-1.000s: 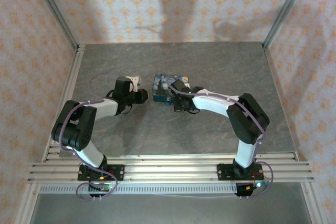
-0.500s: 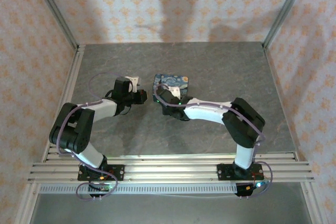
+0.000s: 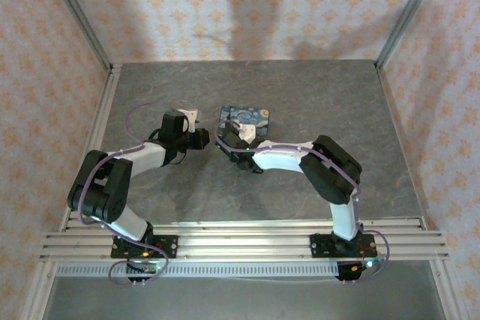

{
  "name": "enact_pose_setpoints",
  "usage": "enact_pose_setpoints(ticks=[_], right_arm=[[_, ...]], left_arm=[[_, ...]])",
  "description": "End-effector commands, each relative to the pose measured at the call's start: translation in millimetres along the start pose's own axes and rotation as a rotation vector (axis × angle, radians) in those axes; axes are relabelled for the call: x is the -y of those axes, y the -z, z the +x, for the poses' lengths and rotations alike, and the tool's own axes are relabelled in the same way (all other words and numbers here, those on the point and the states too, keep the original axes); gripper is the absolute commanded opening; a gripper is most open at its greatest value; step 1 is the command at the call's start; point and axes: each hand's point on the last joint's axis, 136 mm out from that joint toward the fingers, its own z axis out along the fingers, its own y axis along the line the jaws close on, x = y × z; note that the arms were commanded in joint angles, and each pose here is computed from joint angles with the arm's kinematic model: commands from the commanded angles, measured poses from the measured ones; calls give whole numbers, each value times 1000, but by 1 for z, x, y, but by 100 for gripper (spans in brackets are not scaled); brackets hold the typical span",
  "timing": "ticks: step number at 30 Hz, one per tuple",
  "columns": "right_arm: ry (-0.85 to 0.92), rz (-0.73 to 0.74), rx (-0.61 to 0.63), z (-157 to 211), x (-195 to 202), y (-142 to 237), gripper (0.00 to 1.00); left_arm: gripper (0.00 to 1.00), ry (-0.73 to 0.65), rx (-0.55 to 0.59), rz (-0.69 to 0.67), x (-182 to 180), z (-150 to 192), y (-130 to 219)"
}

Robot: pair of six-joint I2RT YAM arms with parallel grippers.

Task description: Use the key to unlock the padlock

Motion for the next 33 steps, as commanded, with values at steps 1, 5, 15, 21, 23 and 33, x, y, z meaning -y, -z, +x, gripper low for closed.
enact_pose_setpoints(ticks=[1, 5, 15, 21, 23, 33], right_arm=[[-29, 38, 51, -11, 0, -1, 59], [-32, 57, 52, -12, 0, -3, 59], [-20, 76, 28, -13, -8, -10, 55], [-15, 90, 8, -10, -9, -14, 54], [-13, 93, 2, -9, -9, -15, 53], [-22, 87, -2, -14, -8, -22, 52]], left_arm=[[0, -11, 15, -13, -3, -2, 3], [0, -10, 13, -13, -4, -1, 2], [0, -9, 10, -12, -6, 1, 2], [0, -12, 12, -10, -6, 0, 3], [0, -13, 9, -10, -6, 2, 2], [0, -14, 9, -6, -6, 3, 3]])
